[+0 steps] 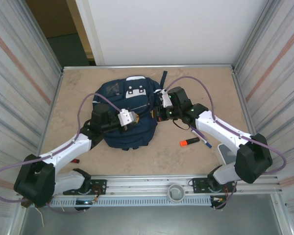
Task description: Pack the student bag
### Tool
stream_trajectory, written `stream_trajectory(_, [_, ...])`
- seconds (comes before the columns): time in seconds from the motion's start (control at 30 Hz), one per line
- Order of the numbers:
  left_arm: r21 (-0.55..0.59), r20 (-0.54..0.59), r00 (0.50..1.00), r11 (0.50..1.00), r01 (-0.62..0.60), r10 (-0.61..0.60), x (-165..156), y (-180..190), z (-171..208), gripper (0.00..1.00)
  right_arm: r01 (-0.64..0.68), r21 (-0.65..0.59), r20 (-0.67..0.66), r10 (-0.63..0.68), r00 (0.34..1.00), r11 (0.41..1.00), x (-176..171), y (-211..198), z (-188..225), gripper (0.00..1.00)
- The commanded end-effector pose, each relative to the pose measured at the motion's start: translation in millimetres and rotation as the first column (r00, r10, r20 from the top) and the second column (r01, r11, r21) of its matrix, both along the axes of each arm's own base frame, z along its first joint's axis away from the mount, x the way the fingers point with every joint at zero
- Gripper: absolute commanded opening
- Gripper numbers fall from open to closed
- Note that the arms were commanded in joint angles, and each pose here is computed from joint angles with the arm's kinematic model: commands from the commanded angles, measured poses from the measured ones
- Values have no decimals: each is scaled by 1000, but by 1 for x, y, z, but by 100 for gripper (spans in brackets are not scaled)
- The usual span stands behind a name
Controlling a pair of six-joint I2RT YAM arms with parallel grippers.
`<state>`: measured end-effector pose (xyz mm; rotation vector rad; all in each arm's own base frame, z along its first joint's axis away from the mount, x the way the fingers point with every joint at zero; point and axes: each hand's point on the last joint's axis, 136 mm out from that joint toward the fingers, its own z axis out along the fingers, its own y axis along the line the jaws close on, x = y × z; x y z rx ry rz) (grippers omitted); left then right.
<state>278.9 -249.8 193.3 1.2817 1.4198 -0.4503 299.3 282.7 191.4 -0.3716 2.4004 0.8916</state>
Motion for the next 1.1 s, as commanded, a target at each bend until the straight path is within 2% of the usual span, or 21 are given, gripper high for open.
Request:
stream_trajectory(0.0, [4,-15,997,997,-72,72,5,9,4,29,73,22,74,-75,994,997,11,-12,26,0])
stream_trajectory(0.1, [53,13,996,994,-94,94,1,-1,2,45,59,53,83,-63,995,997,5,-6,36,0])
stream_trajectory(0.17, [80,36,994,991,-106,104,-2,-7,2,51,48,71,88,-54,995,996,1,-1,42,0])
stream_trajectory(0.3, [117,65,990,984,-136,129,-2,-17,4,60,21,98,98,-31,995,995,-6,8,51,0])
stream_trajectory(0.4, [141,77,986,977,-157,147,5,-21,0,61,1,115,97,-12,995,993,-11,16,55,0])
stream_trajectory(0.5, [161,88,980,968,-192,180,15,-21,-4,53,-13,136,96,0,995,991,-15,22,58,0])
stream_trajectory(0.57, [166,105,976,964,-206,191,19,-19,-5,39,-17,132,97,5,995,991,-17,23,58,0])
stream_trajectory(0.6, [163,108,976,965,-207,191,20,-18,-5,29,-19,126,98,6,995,992,-18,22,56,0])
stream_trajectory(0.67, [137,93,980,973,-186,175,17,-14,-3,16,-9,90,107,0,994,996,-15,16,50,0])
stream_trajectory(0.8, [-6,40,996,997,-83,83,2,0,9,10,68,-8,84,-68,994,998,4,-13,22,0])
stream_trajectory(0.9, [-114,22,996,990,-85,88,1,21,20,8,143,-57,52,-140,989,988,23,-36,4,0])
stream_trajectory(0.97, [-133,18,993,985,-113,116,5,33,20,8,145,-34,33,-144,989,989,28,-35,3,0])
stream_trajectory(1.07, [-94,10,989,985,-145,147,10,39,12,10,109,11,33,-109,993,994,27,-20,9,0])
